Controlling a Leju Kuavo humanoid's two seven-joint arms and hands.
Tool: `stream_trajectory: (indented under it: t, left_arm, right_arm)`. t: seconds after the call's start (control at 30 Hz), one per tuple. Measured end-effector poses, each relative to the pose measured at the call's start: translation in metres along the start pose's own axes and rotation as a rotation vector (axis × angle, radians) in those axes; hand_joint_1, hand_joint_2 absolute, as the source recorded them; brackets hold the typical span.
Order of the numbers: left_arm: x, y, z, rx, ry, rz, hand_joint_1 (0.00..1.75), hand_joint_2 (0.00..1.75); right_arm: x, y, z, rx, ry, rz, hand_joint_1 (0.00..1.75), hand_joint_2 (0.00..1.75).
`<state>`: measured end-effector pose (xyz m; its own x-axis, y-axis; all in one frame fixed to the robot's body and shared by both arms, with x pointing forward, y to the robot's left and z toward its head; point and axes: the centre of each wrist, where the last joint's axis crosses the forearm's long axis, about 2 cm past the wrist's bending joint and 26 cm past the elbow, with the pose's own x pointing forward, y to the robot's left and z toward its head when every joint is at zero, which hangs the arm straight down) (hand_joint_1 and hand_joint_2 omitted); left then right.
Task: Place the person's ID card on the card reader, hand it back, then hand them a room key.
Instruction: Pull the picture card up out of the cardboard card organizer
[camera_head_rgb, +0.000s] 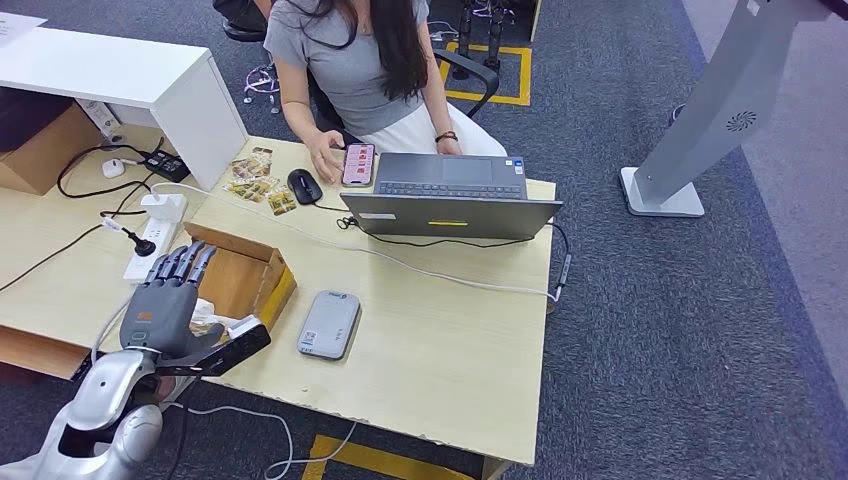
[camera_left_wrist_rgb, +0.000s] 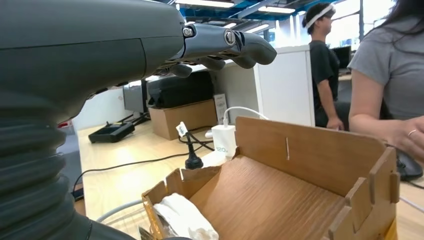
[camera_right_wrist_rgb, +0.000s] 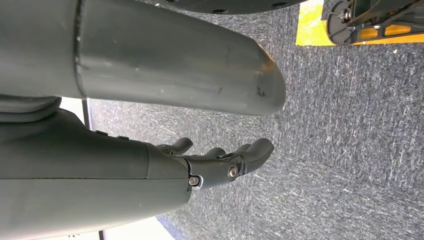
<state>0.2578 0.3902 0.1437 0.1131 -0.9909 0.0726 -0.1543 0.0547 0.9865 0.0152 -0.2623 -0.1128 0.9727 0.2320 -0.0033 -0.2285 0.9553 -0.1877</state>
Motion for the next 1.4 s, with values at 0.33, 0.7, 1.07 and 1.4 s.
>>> stream_trajectory:
  t: [0.33,0.7,1.07,1.4]
  left_arm:
    - [0.006,-0.004,-0.001,0.015,-0.013,0.008,0.0,1.75]
    - [0.011,-0.002,0.012,0.115,-0.079,0.011,0.0,1.75]
    - [0.014,-0.007,0.019,0.005,-0.1,0.001,0.0,1.75]
    - [0.01,-0.017,0.031,-0.148,-0.052,-0.028,0.0,1.75]
  right_arm:
    - [0.0,0.0,0.0,-0.002,0.0,-0.002,0.0,0.0]
    - [0.0,0.0,0.0,-0.006,-0.01,-0.001,0.0,0.0]
    - [0.0,0.0,0.0,-0.001,-0.01,0.004,0.0,0.0]
    - [-0.009,-0.016,-0.004,0.045,-0.024,0.013,0.0,0.0]
